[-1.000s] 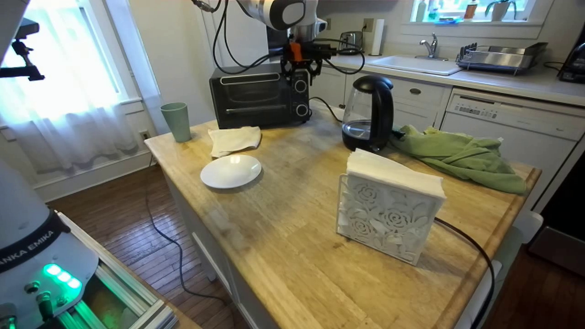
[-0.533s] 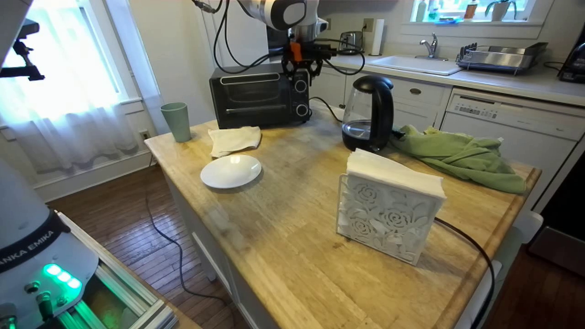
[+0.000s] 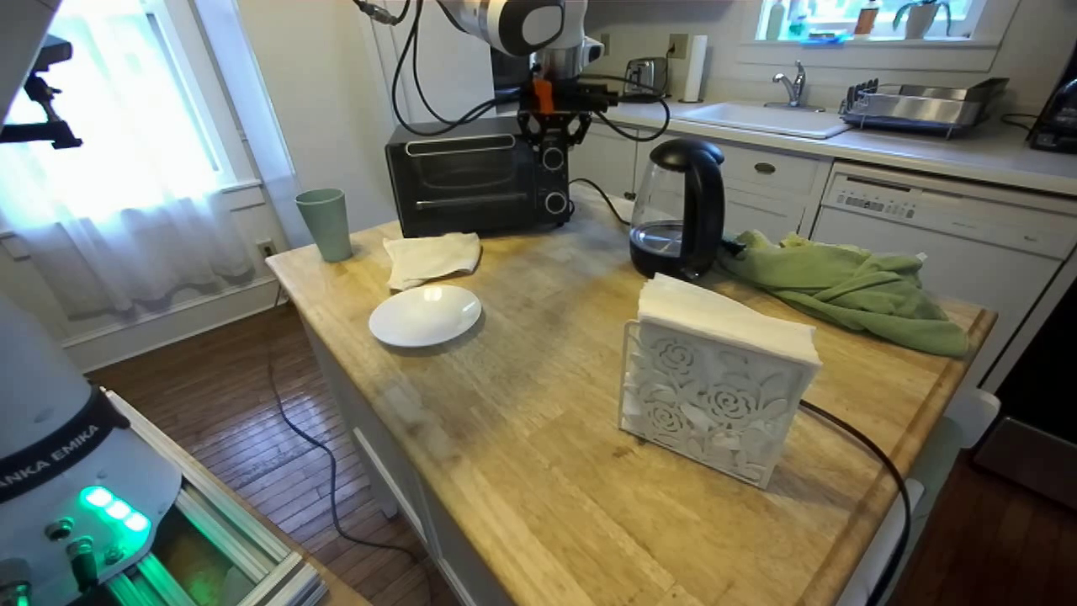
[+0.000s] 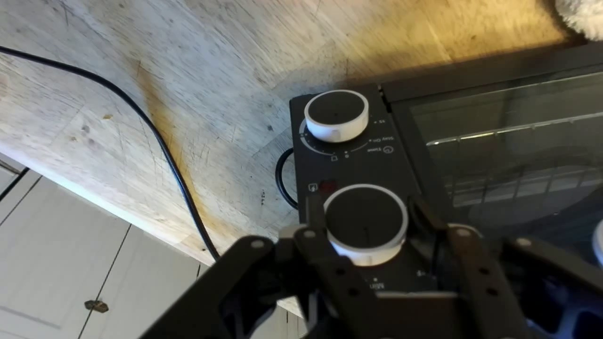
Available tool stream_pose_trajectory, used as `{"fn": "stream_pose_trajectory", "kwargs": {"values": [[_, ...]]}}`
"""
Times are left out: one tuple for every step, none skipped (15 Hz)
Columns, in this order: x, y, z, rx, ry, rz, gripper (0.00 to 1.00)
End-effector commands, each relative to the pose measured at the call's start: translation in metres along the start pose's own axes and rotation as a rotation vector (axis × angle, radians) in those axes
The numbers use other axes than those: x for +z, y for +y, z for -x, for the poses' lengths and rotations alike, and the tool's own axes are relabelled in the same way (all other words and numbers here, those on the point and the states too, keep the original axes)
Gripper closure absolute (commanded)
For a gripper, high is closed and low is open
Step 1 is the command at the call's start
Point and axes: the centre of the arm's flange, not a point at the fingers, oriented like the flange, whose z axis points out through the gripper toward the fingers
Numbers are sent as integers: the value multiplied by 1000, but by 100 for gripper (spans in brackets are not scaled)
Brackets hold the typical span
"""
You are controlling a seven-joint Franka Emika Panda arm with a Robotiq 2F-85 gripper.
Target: Turn the top knob to the right
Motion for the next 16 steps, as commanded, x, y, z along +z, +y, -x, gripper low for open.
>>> {"fn": "stream_pose_trajectory", "kwargs": {"values": [[3, 6, -7, 4, -8, -15, 60], [3, 7, -7, 8, -8, -16, 62], [3, 8, -7, 17, -7, -23, 62], [2, 9, -7, 30, -5, -28, 63], [2, 9, -7, 43, -3, -38, 63], [1, 11, -8, 63, -3, -54, 63], [1, 12, -8, 80, -3, -64, 62], [-1, 13, -9, 94, -4, -81, 62], [-3, 15, -10, 113, -3, -102, 62], [-3, 18, -9, 129, -5, -115, 61], [-4, 22, -9, 150, -4, -133, 62], [-4, 27, -7, 171, -2, -152, 62], [-5, 30, -6, 189, 0, -170, 62], [-5, 35, -4, 211, 1, -191, 62], [-5, 38, -2, 231, 2, -205, 62], [-4, 42, 1, 253, 2, -226, 62]]}}
